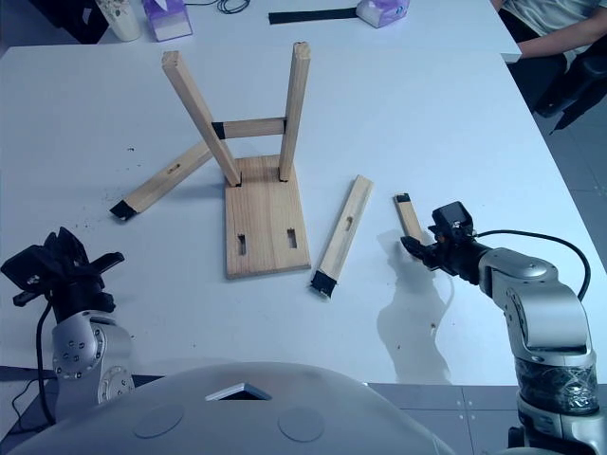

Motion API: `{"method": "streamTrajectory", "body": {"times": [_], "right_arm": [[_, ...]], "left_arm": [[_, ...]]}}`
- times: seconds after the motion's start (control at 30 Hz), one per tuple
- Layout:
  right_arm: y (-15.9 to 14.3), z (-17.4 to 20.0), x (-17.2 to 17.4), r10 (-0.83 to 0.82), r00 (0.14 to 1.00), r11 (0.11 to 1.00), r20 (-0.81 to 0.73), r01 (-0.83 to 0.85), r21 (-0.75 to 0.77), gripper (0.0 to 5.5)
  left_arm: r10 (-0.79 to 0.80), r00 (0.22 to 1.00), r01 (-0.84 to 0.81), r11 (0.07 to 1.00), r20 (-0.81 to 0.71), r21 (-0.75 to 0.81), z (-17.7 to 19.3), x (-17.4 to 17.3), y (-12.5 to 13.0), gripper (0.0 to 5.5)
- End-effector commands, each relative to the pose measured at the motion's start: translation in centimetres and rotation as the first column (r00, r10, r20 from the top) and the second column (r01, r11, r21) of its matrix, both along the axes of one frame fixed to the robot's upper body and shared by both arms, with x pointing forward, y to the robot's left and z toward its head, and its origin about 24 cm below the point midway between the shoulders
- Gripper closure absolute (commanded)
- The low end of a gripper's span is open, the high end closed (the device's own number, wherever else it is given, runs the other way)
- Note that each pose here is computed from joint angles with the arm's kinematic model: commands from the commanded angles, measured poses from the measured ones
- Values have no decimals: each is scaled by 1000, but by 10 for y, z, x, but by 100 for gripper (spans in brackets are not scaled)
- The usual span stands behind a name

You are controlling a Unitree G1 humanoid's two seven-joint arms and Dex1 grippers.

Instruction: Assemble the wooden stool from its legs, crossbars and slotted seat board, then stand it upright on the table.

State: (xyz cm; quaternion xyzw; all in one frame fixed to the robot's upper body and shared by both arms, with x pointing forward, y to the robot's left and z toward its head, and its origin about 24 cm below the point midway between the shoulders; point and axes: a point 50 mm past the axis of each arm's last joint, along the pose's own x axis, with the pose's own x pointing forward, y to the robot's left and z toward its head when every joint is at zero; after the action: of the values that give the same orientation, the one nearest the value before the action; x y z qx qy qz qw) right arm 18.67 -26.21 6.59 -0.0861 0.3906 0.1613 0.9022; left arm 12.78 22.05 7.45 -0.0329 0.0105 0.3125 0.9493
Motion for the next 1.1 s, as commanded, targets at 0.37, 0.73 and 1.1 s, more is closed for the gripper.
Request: {"method": "streamTrajectory", "body": {"times": [0.37, 0.73, 1.1], "right_arm": [[-8, -25, -38, -28, 994, 993, -106, 15, -118, 280], [5, -27, -30, -159, 985, 984, 65, 163, -72, 420], [18, 150, 188, -578, 529, 769, 621, 97, 632, 420]], "left_arm": [[2, 1000, -2, 1000, -4, -5, 1, 7, 0, 480], [-100, 995, 99, 995, 29, 27, 12, 32, 10, 480], [-281, 668, 488, 865, 689, -120, 133, 111, 33, 465]]}}
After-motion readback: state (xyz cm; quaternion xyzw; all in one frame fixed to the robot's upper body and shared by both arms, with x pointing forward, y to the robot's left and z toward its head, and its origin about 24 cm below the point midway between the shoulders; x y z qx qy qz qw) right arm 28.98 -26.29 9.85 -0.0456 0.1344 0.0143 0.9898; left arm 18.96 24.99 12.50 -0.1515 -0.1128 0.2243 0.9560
